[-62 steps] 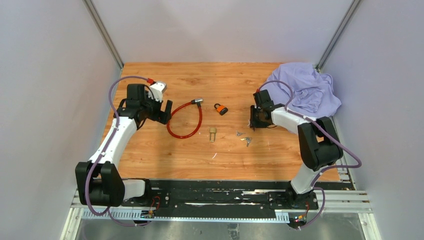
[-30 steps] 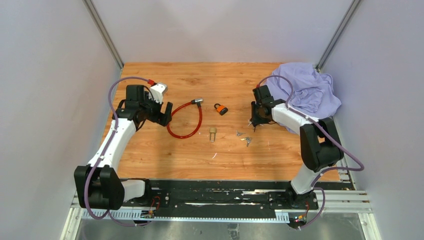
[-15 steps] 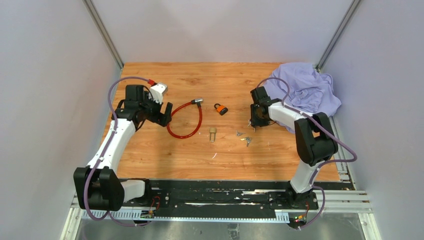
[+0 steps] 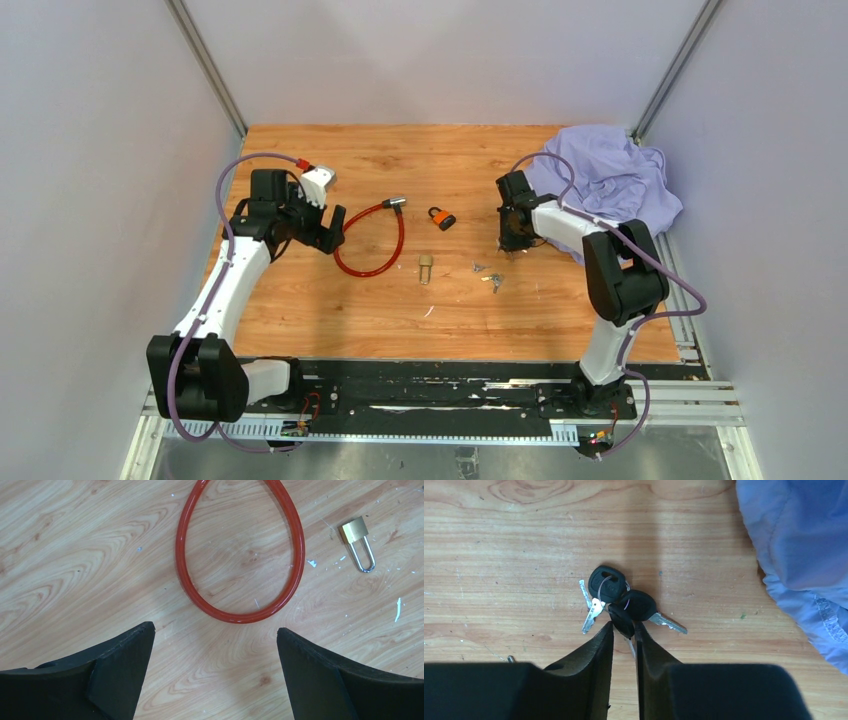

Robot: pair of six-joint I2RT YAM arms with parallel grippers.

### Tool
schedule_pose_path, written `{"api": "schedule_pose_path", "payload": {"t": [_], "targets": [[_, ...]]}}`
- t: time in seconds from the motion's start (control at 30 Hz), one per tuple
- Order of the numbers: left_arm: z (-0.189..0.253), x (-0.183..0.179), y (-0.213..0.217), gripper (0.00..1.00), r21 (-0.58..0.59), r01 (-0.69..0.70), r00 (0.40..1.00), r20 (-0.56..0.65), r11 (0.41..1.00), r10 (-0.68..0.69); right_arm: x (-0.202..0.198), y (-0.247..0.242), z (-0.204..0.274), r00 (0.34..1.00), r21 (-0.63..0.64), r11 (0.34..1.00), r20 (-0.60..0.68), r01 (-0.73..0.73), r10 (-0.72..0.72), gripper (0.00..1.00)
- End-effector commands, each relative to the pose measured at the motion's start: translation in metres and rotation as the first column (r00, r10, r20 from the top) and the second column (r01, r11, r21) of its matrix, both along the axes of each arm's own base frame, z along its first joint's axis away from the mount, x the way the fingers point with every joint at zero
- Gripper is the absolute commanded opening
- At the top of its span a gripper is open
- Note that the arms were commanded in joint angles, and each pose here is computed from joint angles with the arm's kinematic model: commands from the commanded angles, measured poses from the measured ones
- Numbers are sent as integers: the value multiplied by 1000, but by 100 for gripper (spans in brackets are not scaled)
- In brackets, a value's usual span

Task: Unlock with the key
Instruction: Pick up the key from the center of the board.

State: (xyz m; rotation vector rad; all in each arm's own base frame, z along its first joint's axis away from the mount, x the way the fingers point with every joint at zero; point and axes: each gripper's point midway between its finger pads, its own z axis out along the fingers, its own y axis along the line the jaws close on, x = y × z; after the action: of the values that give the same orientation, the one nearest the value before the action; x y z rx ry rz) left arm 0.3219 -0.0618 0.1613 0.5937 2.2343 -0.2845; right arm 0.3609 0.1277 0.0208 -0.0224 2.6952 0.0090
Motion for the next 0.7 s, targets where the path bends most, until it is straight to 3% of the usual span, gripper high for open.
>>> {"api": "schedule_pose_path", "payload": {"t": [0.0,0.13,0.43,0.67], "targets": [[17,3,-2,96,-9,19,999,43,1000,-18,-4,4,-9,1000,-27,1000,-25,12,-13,16],[17,3,-3,96,-12,20,999,40,1000,-20,-4,8,-4,1000,-9,1000,-15,8,-8,1],[20,-7,-21,98,-94,87,996,14,992,-86,-7,38,44,998,180,983,54,-36,27,1],[35,-17,-43,98,-159,164,987,32,974,-161,-22,84,99,994,461,884,103,-81,37,1]]}}
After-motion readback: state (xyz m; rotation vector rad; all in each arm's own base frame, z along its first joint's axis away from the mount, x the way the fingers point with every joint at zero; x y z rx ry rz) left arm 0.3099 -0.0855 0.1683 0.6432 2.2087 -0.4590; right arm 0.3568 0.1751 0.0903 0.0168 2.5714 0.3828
